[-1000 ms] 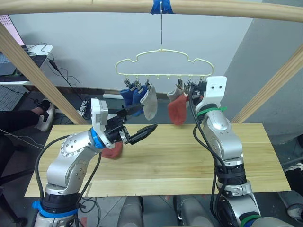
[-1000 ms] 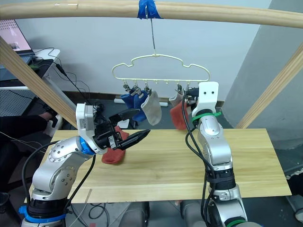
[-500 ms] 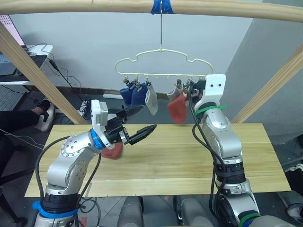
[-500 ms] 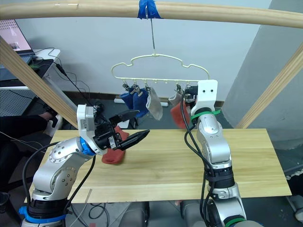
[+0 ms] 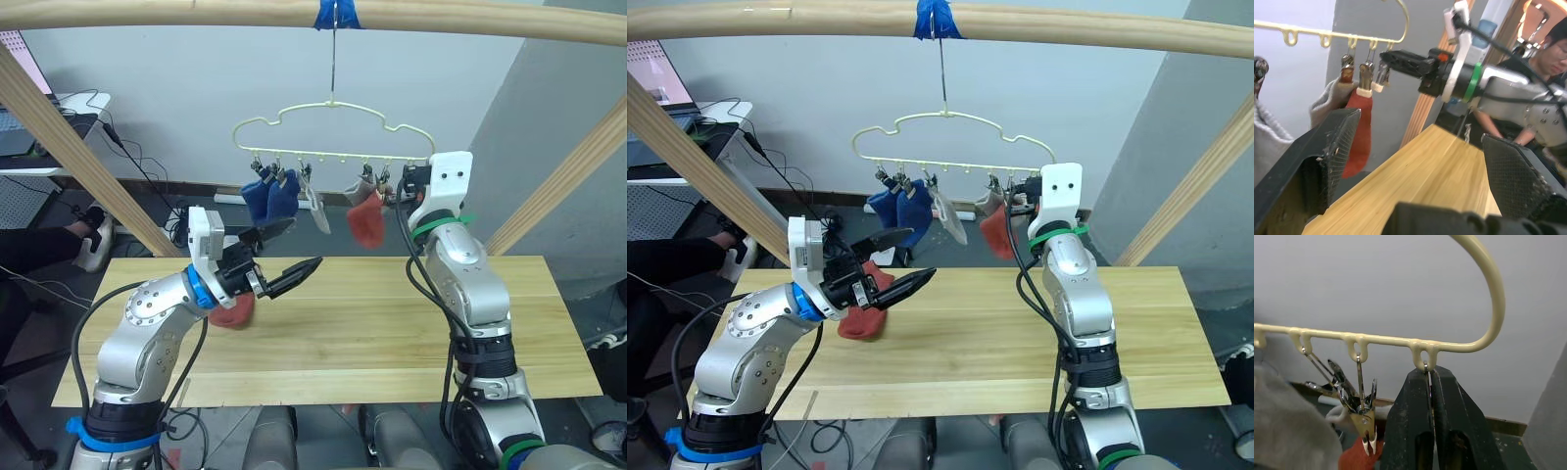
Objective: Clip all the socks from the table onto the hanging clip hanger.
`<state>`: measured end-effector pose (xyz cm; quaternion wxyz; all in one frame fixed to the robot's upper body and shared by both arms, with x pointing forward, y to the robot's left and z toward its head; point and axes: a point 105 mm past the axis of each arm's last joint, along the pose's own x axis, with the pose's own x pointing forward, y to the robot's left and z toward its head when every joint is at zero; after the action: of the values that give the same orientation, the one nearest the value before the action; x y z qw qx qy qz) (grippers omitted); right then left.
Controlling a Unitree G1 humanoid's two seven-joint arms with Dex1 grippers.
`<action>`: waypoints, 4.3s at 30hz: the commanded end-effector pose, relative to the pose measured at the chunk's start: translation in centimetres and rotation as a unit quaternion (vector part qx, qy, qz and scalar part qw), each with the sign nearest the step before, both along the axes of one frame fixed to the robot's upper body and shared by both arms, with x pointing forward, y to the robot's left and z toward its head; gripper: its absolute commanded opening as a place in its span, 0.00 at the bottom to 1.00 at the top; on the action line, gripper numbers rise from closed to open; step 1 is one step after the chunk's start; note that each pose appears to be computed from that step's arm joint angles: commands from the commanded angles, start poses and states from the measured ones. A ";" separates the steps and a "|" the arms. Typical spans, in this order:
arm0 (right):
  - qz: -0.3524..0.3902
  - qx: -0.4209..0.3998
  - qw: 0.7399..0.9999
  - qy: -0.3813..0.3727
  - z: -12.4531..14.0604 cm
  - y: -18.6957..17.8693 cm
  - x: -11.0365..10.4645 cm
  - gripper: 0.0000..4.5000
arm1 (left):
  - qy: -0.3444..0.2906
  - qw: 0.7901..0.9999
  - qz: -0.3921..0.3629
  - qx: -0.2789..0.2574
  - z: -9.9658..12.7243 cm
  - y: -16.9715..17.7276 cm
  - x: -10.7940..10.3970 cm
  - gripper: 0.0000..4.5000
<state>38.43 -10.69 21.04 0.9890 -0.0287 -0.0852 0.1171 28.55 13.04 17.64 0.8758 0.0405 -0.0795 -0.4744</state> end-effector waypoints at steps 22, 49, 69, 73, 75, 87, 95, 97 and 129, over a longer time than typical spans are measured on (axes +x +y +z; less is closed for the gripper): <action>0.097 -0.043 0.994 0.035 3.1 -1.5 -1.0 0.01 | 0.145 0.914 0.336 0.174 -14.4 11.5 9.5 1.00; 0.078 -0.037 0.995 0.050 2.4 -2.1 -1.0 0.00 | 0.174 0.924 0.284 0.188 -16.4 10.2 8.6 0.15; 0.161 0.144 0.946 0.242 0.8 -3.5 -2.0 0.00 | -0.125 0.989 -0.034 0.075 -3.9 -4.4 2.1 0.01; 0.162 0.213 0.920 0.285 0.7 -3.1 -2.4 0.00 | -0.165 0.983 -0.039 0.065 -2.9 -6.1 2.1 0.01; 0.163 0.235 0.914 0.288 1.0 -2.8 -2.4 0.00 | -0.180 0.981 -0.040 0.065 -2.5 -6.6 2.2 0.01; 0.174 0.282 0.897 0.292 1.4 -1.6 -2.5 0.00 | -0.201 0.977 -0.038 0.068 -2.6 -7.9 2.7 0.01; 0.173 0.279 0.895 0.303 1.1 -1.5 -2.8 0.00 | -0.218 0.974 -0.022 0.055 -1.9 -8.5 3.1 0.01; 0.174 0.282 0.893 0.304 1.1 -1.4 -2.9 0.00 | -0.220 0.974 -0.019 0.055 -1.9 -8.5 3.1 0.01; 0.199 0.251 0.900 0.297 2.1 -1.4 -4.1 0.86 | -0.199 0.978 -0.034 0.057 -2.4 -9.6 3.6 0.11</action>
<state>34.98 -11.86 21.78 0.8905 0.2926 0.2156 0.2737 32.47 4.27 15.23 0.8290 0.1939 -0.2314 -0.4707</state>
